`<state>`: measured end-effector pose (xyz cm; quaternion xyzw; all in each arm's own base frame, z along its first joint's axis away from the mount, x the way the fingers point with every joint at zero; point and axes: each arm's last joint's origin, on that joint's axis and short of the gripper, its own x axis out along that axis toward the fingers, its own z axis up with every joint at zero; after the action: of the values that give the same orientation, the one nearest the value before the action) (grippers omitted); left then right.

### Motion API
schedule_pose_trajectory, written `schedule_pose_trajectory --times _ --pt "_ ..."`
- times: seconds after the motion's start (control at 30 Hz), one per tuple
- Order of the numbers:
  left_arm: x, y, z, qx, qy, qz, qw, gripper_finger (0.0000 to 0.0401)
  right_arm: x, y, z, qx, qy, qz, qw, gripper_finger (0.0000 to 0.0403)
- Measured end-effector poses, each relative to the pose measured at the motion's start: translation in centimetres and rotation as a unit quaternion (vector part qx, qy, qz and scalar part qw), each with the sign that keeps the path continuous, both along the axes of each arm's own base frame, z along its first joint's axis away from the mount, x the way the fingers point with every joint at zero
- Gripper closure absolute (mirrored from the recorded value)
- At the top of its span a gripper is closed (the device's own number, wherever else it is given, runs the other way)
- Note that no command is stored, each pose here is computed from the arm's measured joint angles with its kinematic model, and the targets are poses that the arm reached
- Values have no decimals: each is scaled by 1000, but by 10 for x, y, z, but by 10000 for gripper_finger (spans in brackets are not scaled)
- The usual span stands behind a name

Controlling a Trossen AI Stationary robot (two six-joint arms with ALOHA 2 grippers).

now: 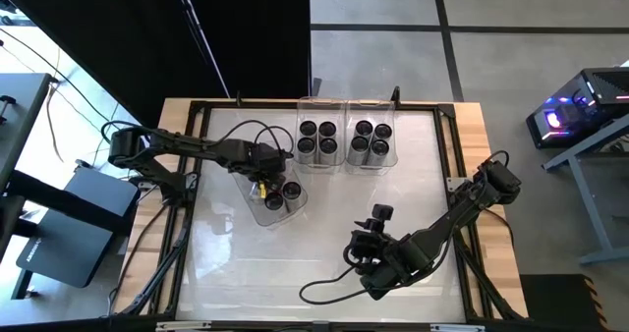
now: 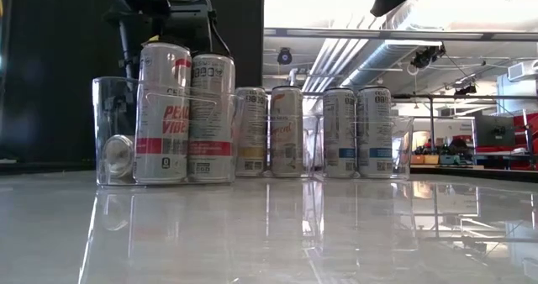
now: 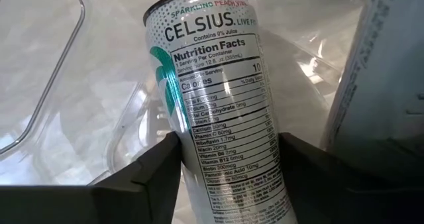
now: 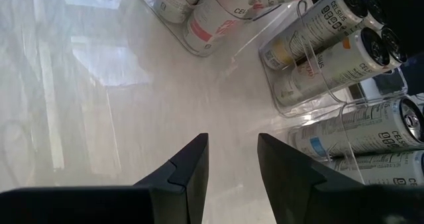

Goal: Sort soda cans
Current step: Adjust the white pink soda cans

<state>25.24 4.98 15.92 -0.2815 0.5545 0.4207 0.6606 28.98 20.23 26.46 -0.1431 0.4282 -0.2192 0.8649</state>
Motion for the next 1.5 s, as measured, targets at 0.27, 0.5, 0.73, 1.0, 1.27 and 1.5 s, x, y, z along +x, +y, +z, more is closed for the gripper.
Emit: schedule_pose_trajectory --times 0.27,0.5,0.73,1.0,1.27,1.5 --pt "4 -4 17 -8 -8 -14 1000 199 0 0 0 1 1 0 1000 277" --pt "5 -7 44 1 11 -29 1000 202 0 0 0 2 0 0 1000 277" --pt "-1 -6 64 27 22 -38 999 210 0 0 0 3 0 0 1000 277" --pt "-10 -8 81 53 -9 -20 998 259 0 0 0 4 0 0 1000 277" --pt "-15 -10 69 27 4 -22 999 234 0 1 0 6 0 1 1000 277" --pt "-18 -14 43 -25 -10 -28 999 155 0 1 0 5 1 2 1000 277"
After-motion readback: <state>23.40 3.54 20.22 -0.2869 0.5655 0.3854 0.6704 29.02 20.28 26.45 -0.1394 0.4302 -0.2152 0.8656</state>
